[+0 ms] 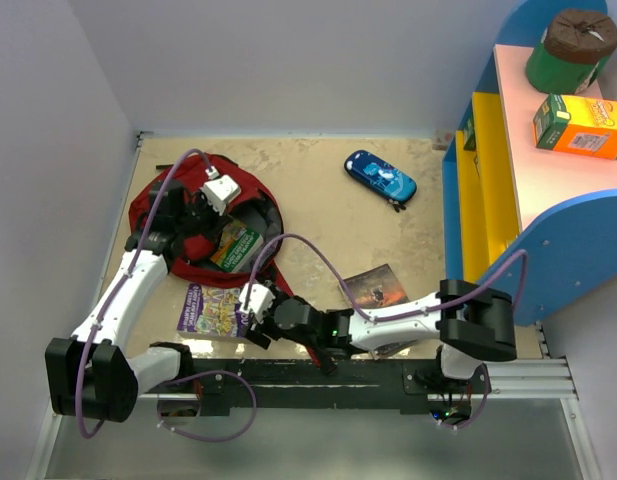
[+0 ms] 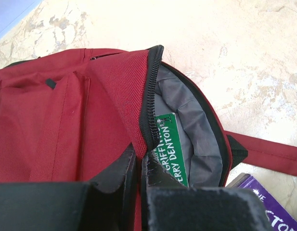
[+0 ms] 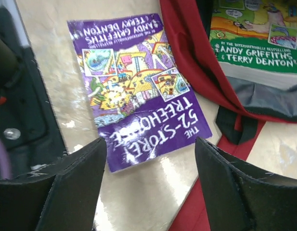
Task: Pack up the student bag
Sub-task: Pick up the book from the center of the board.
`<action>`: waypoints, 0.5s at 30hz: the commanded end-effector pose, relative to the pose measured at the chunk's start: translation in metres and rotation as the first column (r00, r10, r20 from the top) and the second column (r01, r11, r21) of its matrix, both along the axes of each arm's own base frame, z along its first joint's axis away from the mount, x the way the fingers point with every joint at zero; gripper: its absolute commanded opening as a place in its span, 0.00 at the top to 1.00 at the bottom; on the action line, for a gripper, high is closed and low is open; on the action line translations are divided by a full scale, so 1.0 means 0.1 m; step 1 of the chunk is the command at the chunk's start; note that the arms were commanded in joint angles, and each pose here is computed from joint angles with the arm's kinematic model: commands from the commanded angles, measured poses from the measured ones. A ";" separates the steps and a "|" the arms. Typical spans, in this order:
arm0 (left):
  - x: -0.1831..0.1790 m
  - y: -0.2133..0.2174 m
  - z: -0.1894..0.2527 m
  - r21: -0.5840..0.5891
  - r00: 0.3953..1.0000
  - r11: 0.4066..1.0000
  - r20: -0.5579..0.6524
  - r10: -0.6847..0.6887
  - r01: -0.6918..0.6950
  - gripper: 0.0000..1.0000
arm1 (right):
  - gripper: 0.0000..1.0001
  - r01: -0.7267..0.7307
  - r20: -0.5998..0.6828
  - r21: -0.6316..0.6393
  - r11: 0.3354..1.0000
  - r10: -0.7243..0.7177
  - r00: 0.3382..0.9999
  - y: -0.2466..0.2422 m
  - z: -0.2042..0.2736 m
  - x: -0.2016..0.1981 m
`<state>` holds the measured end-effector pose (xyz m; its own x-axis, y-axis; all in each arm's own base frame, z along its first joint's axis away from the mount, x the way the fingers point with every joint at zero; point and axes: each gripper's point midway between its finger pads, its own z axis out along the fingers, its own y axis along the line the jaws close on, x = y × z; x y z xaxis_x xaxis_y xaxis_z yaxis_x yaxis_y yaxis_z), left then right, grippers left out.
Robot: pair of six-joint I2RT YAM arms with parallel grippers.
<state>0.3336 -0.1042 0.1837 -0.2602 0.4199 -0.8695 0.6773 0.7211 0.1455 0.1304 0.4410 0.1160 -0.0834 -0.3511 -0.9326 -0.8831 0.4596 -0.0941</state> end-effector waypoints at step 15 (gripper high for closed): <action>-0.01 -0.12 0.19 -0.030 0.996 0.997 0.043 -0.072 0.073 1.00 | 0.18 -0.316 0.171 -0.223 0.922 0.356 0.919 0.79 -0.38 -0.26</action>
<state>0.3284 -0.1062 0.1787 -0.2803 0.4194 -0.8634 0.6910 0.7126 0.1218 0.1118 0.5046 0.0678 0.1790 -0.5111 -0.8407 -0.9370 0.1719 -0.3040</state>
